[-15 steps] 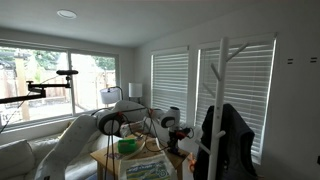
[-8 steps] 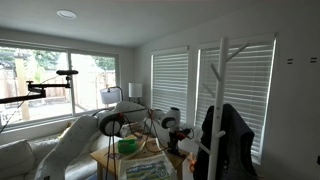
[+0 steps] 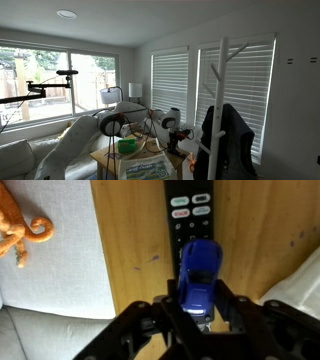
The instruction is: Put the blue toy car on top of the black remote
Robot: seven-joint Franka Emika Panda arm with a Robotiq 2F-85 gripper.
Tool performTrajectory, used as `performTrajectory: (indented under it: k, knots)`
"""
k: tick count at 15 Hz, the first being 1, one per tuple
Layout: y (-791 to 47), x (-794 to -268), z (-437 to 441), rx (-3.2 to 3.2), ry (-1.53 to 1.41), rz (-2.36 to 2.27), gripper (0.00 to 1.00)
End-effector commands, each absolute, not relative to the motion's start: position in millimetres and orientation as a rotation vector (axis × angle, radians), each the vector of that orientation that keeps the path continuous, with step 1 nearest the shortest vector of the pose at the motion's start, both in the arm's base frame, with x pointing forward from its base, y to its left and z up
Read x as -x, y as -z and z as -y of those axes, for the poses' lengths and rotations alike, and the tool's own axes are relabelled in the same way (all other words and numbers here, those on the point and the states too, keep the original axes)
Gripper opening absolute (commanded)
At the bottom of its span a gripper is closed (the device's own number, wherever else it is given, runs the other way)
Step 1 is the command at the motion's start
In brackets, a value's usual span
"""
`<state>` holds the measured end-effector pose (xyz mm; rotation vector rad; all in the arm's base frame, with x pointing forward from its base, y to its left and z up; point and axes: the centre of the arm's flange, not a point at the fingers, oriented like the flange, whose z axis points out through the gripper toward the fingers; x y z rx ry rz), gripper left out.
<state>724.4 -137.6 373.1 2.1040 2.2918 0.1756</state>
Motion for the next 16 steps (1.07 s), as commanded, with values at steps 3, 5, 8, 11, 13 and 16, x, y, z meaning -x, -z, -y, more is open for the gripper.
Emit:
performTrajectory:
  k: [3,5,8,11,13,16]
  knots:
    - [-387.7,-729.1,138.1,-2.127,-0.156,-2.264,0.89]
    - [-401.8,-727.5,139.1,-2.116,-0.192,-2.245,0.99]
    - [-432.5,-719.2,137.6,-2.08,-0.263,-2.226,1.0]
    - [-469.2,-704.5,130.9,-2.045,-0.322,-2.229,1.0]
    - [-495.1,-692.9,125.8,-2.014,-0.382,-2.247,1.0]
    - [-501.6,-708.8,120.9,-1.974,-0.399,-2.26,1.0]
